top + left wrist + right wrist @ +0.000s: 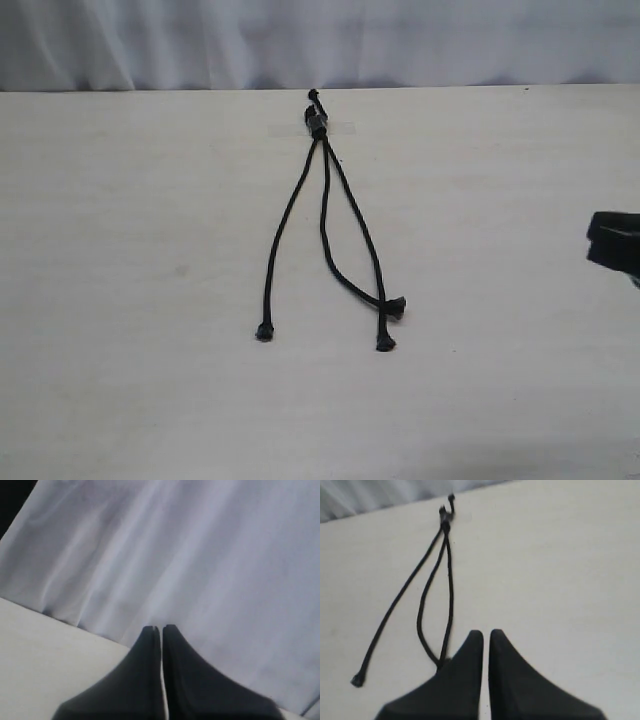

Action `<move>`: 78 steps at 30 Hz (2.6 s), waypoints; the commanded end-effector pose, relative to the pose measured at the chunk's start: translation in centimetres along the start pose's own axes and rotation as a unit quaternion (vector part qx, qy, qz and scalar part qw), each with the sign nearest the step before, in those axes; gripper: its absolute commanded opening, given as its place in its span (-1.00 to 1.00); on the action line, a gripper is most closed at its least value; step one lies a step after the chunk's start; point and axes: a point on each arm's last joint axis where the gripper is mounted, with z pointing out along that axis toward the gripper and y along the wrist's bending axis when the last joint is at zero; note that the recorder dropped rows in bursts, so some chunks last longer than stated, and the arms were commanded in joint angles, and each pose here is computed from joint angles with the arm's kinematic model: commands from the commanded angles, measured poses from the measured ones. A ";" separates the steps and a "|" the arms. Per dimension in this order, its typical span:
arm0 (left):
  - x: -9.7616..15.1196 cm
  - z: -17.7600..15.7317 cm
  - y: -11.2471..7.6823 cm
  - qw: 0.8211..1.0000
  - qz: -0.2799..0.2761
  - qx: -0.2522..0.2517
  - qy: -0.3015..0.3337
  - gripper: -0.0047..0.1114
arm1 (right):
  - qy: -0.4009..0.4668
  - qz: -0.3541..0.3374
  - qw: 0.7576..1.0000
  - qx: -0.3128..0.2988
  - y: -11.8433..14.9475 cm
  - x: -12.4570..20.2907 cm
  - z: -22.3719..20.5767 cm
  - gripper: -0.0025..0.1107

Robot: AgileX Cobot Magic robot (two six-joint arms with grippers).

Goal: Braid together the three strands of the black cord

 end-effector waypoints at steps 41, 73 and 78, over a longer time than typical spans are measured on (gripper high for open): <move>7.9 15.0 -3.2 0.815 0.177 -0.013 0.552 -0.92 | 0.394 -0.318 0.862 -0.034 10.3 5.1 25.3 -0.88; 7.8 15.1 -3.4 0.825 0.164 -0.013 0.541 -0.92 | 0.337 -0.180 0.919 -0.096 19.0 4.7 25.1 -0.14; 7.7 15.4 -3.6 0.836 0.150 -0.013 0.527 -0.92 | 0.326 -0.221 0.919 -0.012 19.1 5.3 25.7 -0.14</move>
